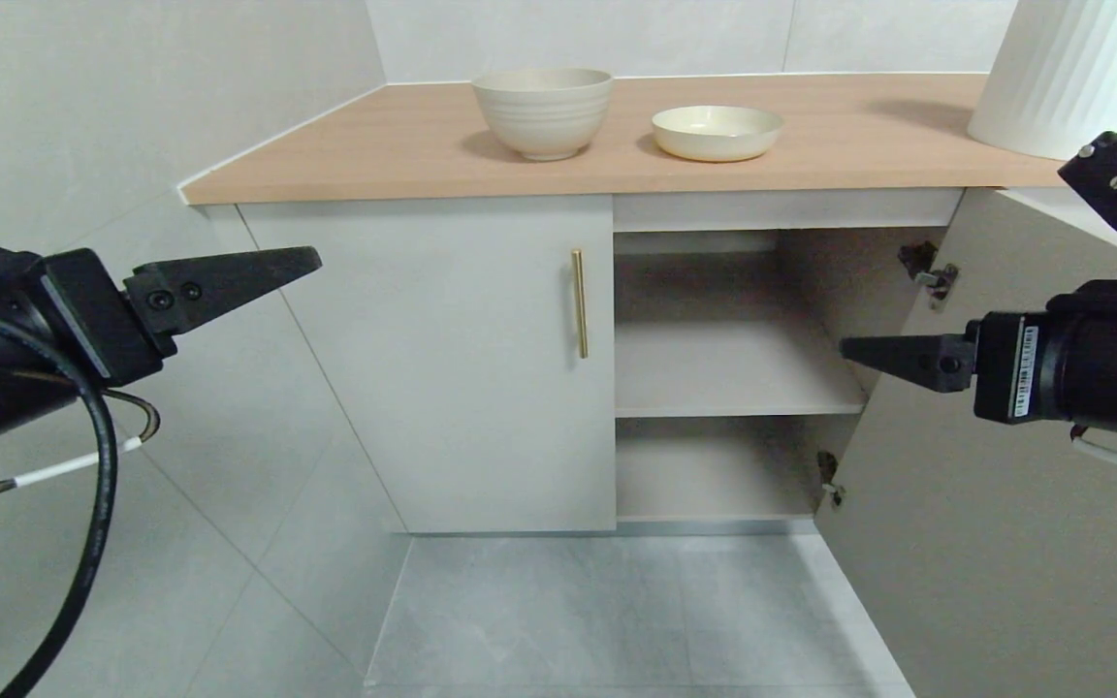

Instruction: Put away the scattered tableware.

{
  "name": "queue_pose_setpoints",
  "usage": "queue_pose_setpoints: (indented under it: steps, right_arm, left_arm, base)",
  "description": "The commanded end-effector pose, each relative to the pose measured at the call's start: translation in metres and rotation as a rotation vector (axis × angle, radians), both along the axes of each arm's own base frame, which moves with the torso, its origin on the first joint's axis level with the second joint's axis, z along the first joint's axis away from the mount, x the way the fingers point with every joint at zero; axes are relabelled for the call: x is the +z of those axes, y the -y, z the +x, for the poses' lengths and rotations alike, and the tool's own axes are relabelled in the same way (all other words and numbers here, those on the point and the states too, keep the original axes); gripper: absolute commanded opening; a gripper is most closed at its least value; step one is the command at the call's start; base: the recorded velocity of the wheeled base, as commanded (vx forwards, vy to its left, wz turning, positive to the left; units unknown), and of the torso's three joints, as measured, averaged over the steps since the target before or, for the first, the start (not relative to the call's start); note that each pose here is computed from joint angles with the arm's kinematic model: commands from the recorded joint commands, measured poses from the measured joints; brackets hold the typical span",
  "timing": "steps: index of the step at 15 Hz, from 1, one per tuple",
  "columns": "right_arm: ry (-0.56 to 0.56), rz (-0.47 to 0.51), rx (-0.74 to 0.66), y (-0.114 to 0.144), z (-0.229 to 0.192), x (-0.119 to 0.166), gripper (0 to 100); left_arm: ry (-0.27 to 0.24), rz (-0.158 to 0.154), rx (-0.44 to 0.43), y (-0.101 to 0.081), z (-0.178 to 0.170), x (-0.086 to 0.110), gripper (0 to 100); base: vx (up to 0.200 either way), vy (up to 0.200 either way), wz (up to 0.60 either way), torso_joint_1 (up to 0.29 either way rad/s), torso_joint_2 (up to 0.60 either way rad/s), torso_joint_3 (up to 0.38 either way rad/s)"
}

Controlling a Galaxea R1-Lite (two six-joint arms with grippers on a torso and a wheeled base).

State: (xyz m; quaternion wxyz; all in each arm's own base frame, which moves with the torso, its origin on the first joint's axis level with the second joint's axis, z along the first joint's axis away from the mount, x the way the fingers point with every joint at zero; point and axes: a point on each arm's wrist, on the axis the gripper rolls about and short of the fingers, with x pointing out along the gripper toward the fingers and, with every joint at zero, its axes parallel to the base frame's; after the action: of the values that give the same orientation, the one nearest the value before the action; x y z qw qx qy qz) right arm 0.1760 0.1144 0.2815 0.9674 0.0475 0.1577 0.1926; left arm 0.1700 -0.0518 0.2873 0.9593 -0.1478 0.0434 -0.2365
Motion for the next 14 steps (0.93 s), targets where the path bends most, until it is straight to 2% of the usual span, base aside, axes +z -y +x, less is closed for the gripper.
queue_pose_setpoints:
  steps: [1,13,14]
  right_arm:
    - [0.009,0.007,0.001,0.0013,-0.0021,0.0024,100]
    - [-0.006,0.028,0.006,0.0001,-0.0019,0.0013,100]
    - [-0.006,0.028,0.006,0.0003,-0.0022,0.0012,100]
  left_arm:
    - [-0.002,0.000,-0.001,0.0002,0.0007,-0.0001,100]
    - [-0.006,-0.005,0.001,0.0002,0.0016,-0.0002,100]
    - [-0.006,-0.005,0.001,0.0002,0.0016,-0.0002,100]
  base:
    - [0.000,0.000,0.00,0.000,0.00,0.000]
    - [0.200,0.000,0.00,0.003,0.00,0.002]
    - [0.000,0.000,0.00,0.000,0.00,0.000]
